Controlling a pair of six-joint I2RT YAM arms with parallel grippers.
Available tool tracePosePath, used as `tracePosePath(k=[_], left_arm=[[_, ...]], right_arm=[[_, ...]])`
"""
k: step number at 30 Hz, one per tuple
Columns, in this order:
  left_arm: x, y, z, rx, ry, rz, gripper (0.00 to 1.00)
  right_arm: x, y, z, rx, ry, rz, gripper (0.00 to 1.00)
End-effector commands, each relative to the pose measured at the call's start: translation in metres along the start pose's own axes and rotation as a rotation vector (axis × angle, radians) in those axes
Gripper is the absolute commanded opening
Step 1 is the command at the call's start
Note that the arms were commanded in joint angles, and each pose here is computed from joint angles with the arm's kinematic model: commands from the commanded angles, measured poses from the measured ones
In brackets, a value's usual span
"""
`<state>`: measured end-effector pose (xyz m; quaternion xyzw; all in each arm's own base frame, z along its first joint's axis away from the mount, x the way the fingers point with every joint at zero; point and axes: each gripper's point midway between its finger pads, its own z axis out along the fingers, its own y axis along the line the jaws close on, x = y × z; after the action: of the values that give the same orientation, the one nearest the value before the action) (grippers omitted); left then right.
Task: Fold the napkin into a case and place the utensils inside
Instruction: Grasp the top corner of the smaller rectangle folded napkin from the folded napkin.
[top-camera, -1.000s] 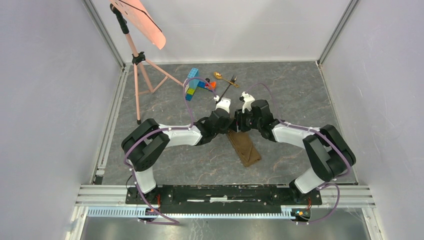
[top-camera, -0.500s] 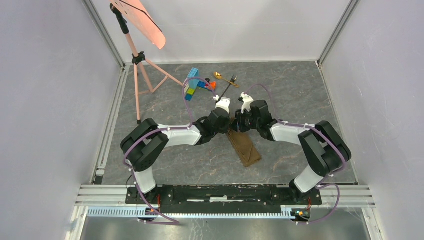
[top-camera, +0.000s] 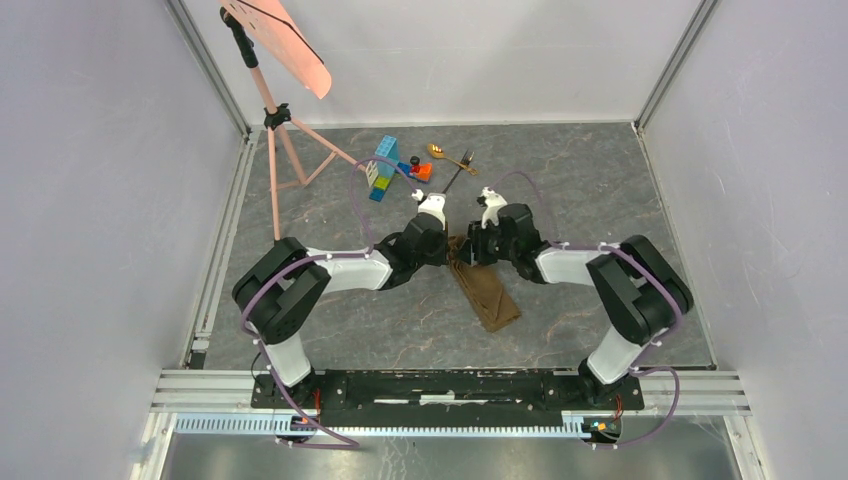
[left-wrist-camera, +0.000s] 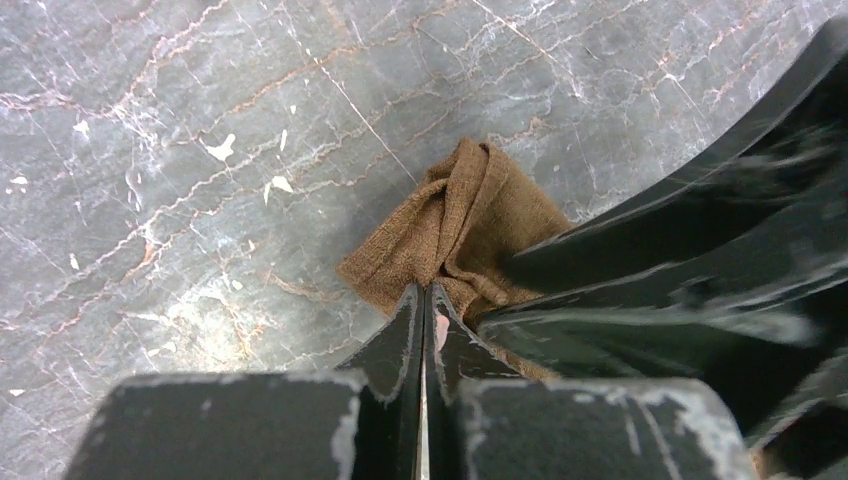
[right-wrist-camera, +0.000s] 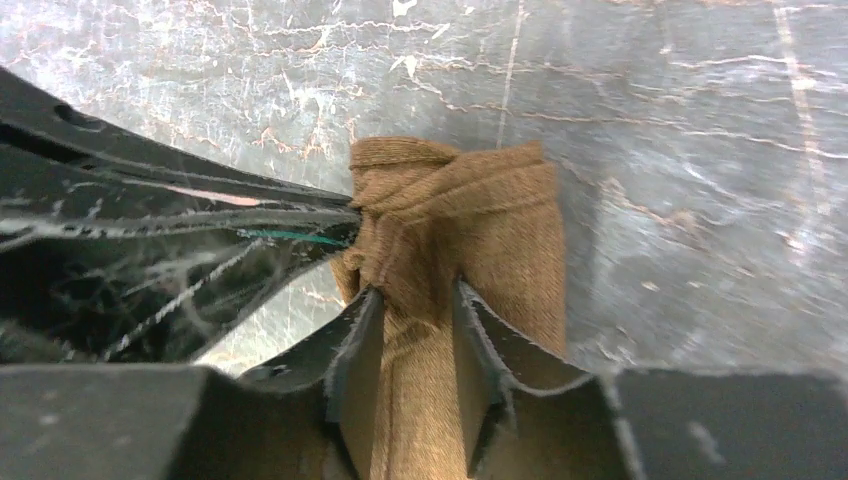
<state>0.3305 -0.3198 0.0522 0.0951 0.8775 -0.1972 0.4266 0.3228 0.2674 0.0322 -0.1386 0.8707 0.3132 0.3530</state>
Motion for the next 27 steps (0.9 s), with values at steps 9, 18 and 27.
tracePosePath(k=[9,18,27], left_arm=[[-0.019,-0.010,-0.013,0.063,-0.063,-0.078,0.02],[-0.020,-0.015,-0.012,0.085,-0.061,-0.086,0.02],[-0.017,-0.014,-0.009,0.091,-0.053,-0.106,0.02]], right_arm=[[-0.039,0.013,-0.036,-0.110,-0.093,-0.040,0.46],[-0.035,0.022,-0.008,-0.195,-0.089,0.027,0.20],[-0.009,0.020,0.032,-0.157,0.002,0.006,0.19]])
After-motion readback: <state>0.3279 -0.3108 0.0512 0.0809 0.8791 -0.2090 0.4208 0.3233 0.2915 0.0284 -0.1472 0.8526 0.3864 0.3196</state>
